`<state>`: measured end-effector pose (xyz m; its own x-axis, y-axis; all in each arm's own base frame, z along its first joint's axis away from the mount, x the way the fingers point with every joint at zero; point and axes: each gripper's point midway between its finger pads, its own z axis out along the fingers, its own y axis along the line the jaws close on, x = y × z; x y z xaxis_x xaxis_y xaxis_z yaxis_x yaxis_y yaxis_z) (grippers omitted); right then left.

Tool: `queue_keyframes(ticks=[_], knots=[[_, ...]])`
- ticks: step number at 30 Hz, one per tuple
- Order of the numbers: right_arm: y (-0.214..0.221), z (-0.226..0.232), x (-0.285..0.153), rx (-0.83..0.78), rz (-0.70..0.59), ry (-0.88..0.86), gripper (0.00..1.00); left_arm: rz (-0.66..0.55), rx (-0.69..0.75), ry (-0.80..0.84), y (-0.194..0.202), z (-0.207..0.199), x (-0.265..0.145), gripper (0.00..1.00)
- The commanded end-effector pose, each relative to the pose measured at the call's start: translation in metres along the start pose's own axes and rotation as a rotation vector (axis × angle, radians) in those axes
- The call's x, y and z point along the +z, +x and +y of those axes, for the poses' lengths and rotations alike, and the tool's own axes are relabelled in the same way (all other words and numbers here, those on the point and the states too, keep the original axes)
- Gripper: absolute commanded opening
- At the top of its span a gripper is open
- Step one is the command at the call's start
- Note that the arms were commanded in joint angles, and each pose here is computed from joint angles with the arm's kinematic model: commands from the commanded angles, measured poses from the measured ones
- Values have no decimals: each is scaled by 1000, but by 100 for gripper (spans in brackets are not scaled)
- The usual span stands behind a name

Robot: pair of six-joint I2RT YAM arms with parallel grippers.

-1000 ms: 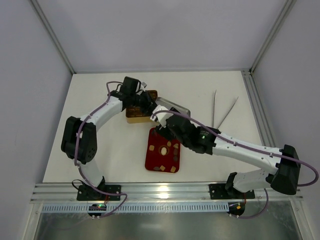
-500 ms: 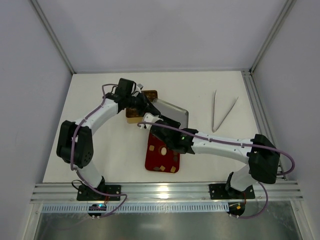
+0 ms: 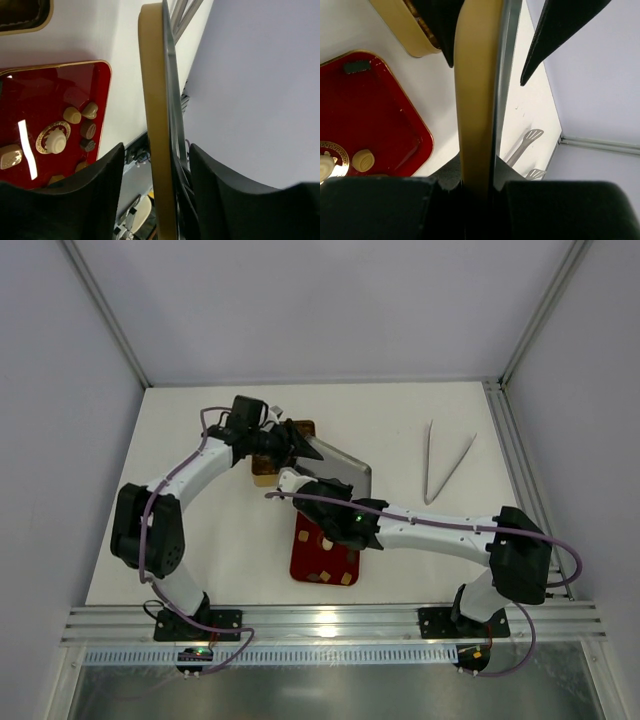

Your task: Pack the chocolate

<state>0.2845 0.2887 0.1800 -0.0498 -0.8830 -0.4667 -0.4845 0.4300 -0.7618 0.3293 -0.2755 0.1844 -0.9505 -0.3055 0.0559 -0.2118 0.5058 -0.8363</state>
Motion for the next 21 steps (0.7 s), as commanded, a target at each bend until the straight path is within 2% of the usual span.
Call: queue_keyframes(ticks=[1,3,6,11,21], knots=[[-28,-34,-9,129,-70,81,4,-44,117,80,-1,-30,-21,57],[-30,-37,-12,141,-74,70,4,-77,137,79,-8,-33,-25,75],[-36,-39,-18,165,-91,44,4,-134,162,80,-23,-39,-33,83],[-41,-41,-29,218,-113,-14,4,-234,188,96,-58,-50,-55,89],[-48,-41,-33,272,-105,-94,4,-452,225,153,-122,-84,-119,91]])
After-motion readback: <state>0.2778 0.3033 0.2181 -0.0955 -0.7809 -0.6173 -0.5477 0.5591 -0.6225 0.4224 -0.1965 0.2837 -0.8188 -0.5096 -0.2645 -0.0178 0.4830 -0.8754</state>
